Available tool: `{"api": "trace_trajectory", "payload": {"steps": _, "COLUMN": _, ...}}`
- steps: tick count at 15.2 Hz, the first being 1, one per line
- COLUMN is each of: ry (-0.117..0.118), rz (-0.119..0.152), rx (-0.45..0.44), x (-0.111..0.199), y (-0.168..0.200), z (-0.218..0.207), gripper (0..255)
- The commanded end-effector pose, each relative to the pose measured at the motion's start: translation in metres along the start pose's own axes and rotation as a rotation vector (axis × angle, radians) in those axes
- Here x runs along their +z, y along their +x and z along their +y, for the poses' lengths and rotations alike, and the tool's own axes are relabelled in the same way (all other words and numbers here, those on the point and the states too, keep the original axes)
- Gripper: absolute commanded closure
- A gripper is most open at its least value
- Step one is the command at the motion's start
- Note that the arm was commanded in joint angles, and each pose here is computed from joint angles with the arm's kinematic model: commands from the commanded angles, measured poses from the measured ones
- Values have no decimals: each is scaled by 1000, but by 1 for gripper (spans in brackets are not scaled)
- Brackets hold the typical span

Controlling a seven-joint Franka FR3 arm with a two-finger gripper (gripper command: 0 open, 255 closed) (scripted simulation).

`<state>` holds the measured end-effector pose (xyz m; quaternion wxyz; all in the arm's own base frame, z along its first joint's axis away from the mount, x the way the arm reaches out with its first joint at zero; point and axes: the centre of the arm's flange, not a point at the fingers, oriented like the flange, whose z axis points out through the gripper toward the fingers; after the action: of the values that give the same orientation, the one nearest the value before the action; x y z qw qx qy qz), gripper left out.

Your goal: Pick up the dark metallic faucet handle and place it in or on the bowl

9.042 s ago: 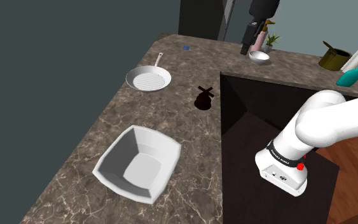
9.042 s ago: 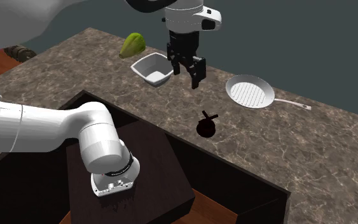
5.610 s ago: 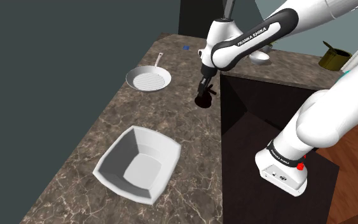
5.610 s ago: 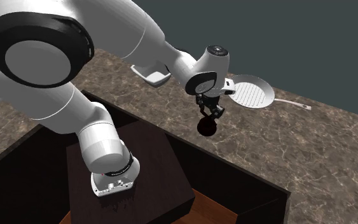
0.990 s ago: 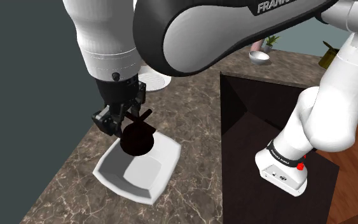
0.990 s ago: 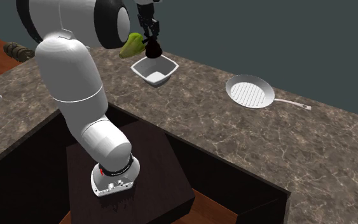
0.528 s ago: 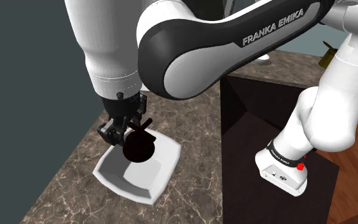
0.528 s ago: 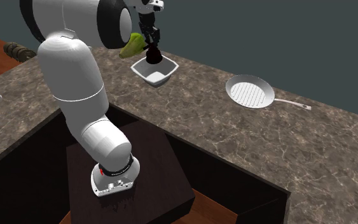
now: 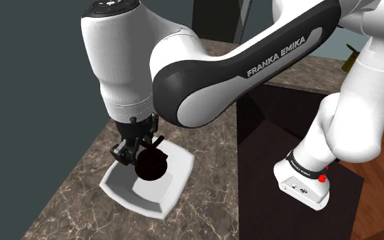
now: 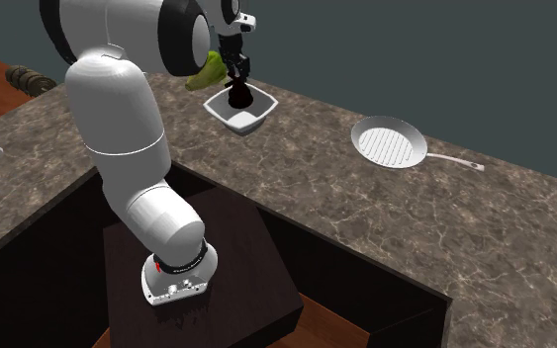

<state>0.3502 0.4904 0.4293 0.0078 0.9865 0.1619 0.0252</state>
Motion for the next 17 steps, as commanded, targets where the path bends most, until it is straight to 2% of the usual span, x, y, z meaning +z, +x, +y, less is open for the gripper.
{"api": "trace_trajectory", "payload": {"steps": 1, "ry": 1, "rz": 1, "rx": 0, "x": 11, "y": 0, "z": -1, "gripper": 255}}
{"api": "trace_trajectory", "payload": {"steps": 9, "ry": 1, "rz": 1, "rx": 0, "x": 15, "y": 0, "z": -1, "gripper": 255}}
{"api": "trace_trajectory", "payload": {"steps": 10, "ry": 1, "rz": 1, "rx": 0, "x": 15, "y": 0, "z": -1, "gripper": 0}}
{"api": "trace_trajectory", "payload": {"steps": 15, "ry": 1, "rz": 1, "rx": 0, "x": 15, "y": 0, "z": -1, "gripper": 0}}
{"api": "trace_trajectory", "payload": {"steps": 17, "ry": 1, "rz": 1, "rx": 0, "x": -11, "y": 0, "z": -1, "gripper": 0}}
